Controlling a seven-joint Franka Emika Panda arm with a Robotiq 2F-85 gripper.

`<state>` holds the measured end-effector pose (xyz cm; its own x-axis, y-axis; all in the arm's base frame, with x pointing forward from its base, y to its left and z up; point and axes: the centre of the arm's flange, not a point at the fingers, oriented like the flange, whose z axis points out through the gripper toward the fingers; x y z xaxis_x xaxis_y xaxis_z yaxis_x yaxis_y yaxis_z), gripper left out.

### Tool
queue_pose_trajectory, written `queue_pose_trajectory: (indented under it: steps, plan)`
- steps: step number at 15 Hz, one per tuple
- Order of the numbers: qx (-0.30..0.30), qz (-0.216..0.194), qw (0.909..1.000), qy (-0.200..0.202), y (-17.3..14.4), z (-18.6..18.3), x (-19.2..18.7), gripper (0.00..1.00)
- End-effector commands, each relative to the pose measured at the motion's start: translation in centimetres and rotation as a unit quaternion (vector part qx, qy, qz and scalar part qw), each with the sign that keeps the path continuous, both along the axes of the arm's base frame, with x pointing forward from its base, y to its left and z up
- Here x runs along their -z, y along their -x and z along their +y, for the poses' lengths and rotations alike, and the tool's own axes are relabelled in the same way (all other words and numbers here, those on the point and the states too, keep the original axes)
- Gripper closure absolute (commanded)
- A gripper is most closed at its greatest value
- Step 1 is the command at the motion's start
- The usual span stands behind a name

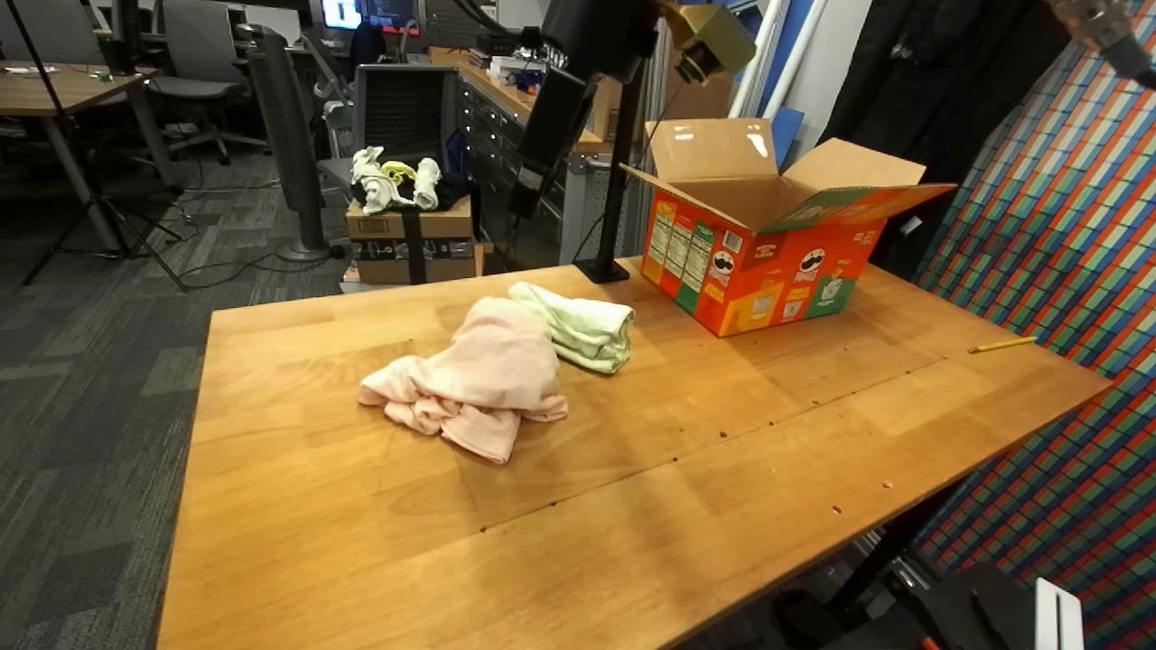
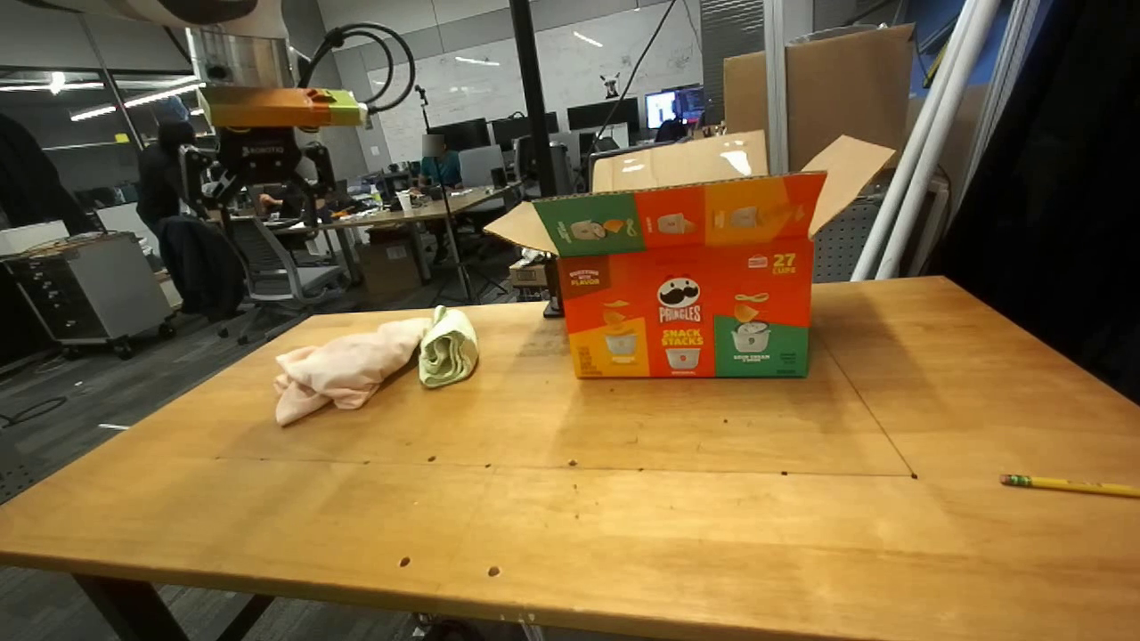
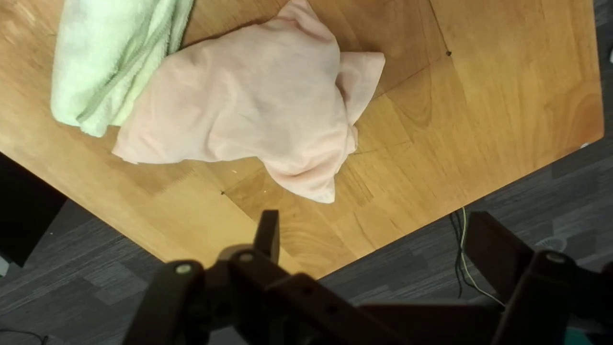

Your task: Pick up the clothes from the table and put them in the box.

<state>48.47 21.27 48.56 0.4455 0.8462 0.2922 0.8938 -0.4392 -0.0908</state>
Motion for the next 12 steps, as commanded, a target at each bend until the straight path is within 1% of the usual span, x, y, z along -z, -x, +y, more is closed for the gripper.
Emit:
queue_pose_trajectory:
  steps: [1, 6, 8, 10, 12]
  plan:
    - [-0.035, 0.004, 0.9994, -0.006, -0.7, 2.4, 2.1, 0.0]
    - [-0.063, 0.027, 0.9975, 0.014, -0.4, 5.1, 6.9, 0.0]
    - [-0.066, 0.024, 0.9974, 0.019, -0.5, 5.7, 8.6, 0.0]
    - [-0.061, 0.016, 0.9979, 0.019, -0.9, 6.0, 9.7, 0.0]
    - [-0.024, 0.016, 0.9996, 0.005, -1.6, 5.9, 10.8, 0.0]
